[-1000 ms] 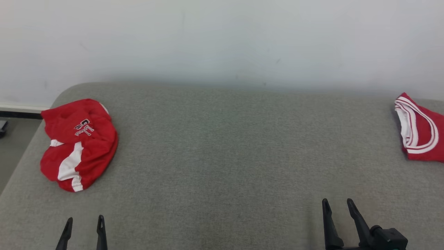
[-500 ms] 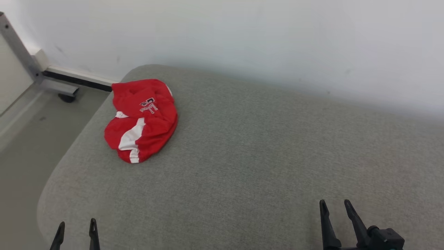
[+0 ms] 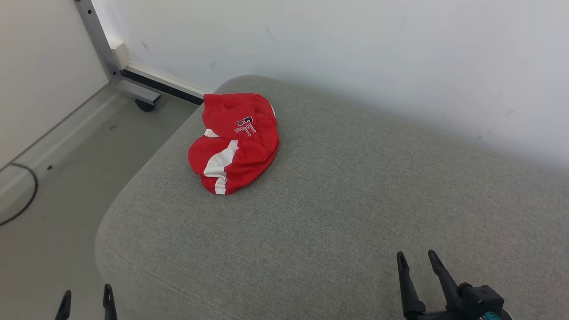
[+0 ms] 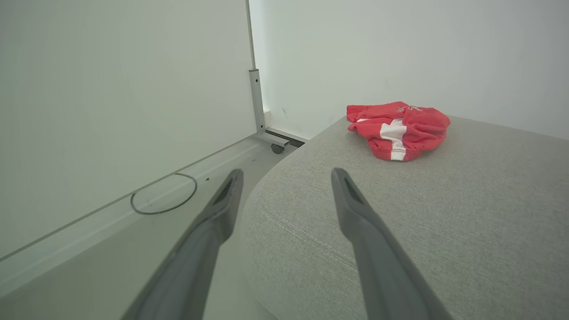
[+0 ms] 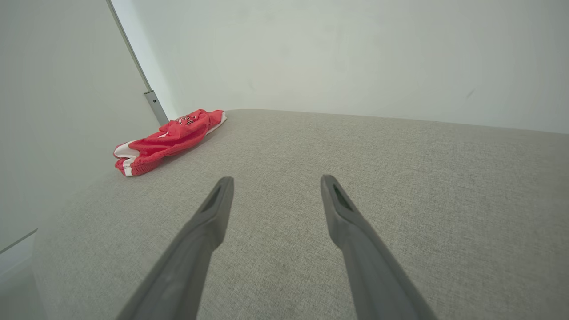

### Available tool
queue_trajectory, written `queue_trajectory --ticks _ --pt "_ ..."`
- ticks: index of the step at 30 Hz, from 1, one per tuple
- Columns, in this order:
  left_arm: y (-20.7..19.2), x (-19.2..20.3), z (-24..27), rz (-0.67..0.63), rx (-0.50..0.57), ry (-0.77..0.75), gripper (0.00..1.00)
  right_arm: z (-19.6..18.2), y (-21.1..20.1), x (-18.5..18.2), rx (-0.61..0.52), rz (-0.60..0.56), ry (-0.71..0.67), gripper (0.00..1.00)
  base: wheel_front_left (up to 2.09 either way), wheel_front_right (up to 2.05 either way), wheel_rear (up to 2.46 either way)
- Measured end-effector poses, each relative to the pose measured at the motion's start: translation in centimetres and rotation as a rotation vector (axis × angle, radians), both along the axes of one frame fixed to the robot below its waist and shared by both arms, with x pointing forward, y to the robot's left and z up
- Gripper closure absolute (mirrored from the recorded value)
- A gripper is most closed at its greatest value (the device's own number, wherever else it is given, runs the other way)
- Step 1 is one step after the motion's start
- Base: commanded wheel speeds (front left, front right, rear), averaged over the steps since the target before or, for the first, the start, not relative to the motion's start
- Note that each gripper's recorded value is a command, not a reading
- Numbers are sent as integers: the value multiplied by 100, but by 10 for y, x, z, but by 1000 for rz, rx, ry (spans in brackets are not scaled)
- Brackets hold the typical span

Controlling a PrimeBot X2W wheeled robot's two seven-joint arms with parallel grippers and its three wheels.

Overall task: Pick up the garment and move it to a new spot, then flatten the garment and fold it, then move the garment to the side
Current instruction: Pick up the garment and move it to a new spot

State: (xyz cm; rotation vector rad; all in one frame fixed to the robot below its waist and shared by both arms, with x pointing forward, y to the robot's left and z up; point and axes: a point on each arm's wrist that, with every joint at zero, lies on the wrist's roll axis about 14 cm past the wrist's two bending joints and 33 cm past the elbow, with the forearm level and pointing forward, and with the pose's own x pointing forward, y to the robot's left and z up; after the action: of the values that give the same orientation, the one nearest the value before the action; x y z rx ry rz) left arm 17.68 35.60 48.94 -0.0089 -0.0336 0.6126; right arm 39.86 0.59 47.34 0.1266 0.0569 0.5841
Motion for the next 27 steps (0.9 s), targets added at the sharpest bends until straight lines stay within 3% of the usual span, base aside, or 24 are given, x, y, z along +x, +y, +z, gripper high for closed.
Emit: queue_trajectory --ticks 15,27 --pt "8 11 9 4 15 -19 0 -3 -5 5 -9 -15 0 0 0 0 0" --pt "38 108 82 -101 125 -156 0 0 -34 26 -32 -92 -40 0 0 0 0"
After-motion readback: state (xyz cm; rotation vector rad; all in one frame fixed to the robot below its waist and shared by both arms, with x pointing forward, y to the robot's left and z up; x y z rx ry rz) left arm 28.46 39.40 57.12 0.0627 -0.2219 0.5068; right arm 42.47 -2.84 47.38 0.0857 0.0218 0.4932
